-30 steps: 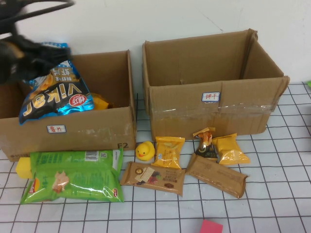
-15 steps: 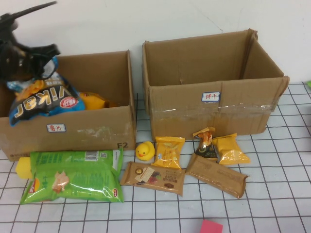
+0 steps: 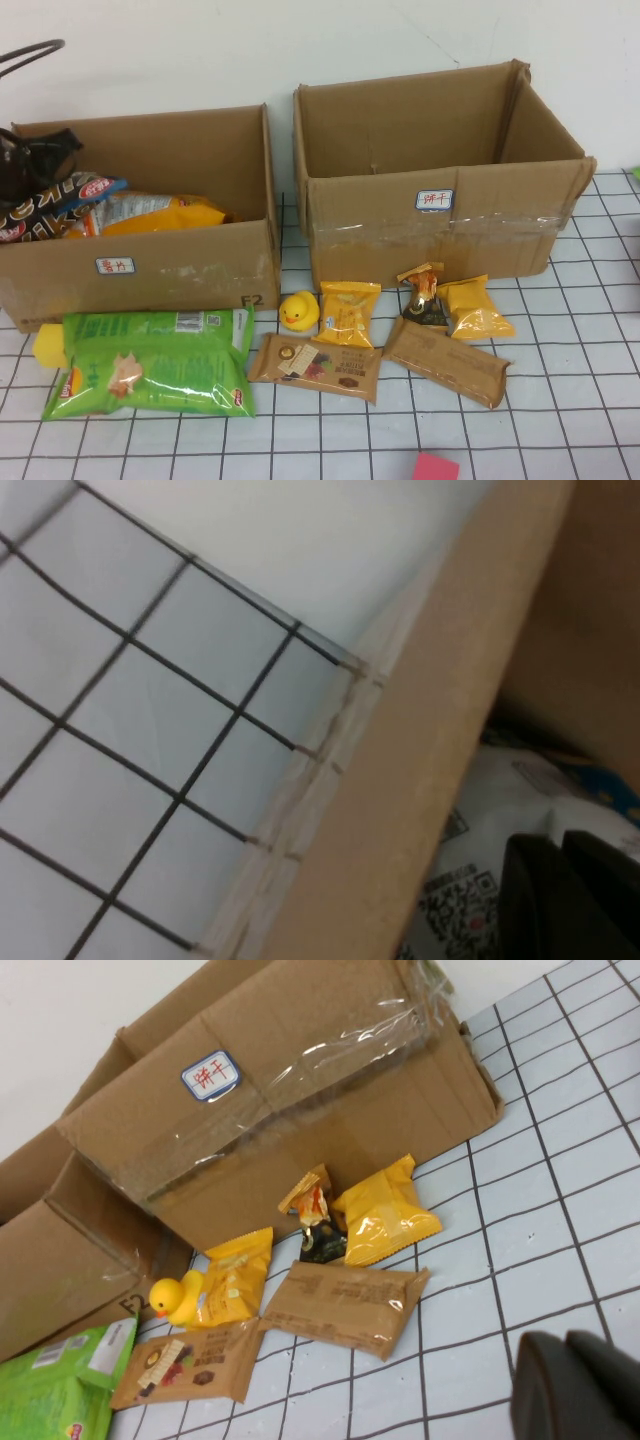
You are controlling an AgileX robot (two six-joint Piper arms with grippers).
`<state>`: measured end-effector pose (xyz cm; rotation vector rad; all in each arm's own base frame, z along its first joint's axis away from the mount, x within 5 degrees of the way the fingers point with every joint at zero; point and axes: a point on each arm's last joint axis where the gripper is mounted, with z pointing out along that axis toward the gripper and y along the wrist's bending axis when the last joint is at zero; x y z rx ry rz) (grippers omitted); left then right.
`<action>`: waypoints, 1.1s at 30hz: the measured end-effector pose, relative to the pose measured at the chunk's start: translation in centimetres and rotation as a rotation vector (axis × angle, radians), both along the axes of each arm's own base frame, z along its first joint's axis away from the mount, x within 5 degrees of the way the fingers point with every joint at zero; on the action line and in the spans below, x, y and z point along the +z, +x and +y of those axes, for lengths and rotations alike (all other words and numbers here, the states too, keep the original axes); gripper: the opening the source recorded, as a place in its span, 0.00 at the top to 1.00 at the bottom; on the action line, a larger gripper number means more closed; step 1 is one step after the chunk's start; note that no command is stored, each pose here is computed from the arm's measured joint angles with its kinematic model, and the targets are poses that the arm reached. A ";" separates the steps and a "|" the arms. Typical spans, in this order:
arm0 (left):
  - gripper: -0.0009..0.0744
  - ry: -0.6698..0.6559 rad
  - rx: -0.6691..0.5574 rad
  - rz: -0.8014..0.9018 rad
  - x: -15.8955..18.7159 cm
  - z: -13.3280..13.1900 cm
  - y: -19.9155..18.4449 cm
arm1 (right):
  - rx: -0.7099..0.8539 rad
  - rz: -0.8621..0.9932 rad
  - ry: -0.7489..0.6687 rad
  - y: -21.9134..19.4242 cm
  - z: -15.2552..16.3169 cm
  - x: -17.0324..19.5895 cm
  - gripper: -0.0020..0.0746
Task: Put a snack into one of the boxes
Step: Place the potato chip in the potato chip box, then pick up the biscuit
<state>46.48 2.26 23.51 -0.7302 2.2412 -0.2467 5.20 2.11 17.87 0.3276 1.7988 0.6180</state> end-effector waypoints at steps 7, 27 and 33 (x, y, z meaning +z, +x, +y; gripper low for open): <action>0.99 0.004 -0.037 -0.008 1.6 -0.1 -0.1 | 0.000 0.000 0.000 0.0 0.0 0.0 0.97; 0.99 0.448 -0.262 -0.568 20.8 -1.5 -25.4 | 0.000 0.000 0.005 0.0 0.0 0.0 0.97; 0.99 0.467 -0.265 -0.604 16.7 -2.0 -34.0 | 0.000 0.000 0.005 0.0 0.0 0.0 0.97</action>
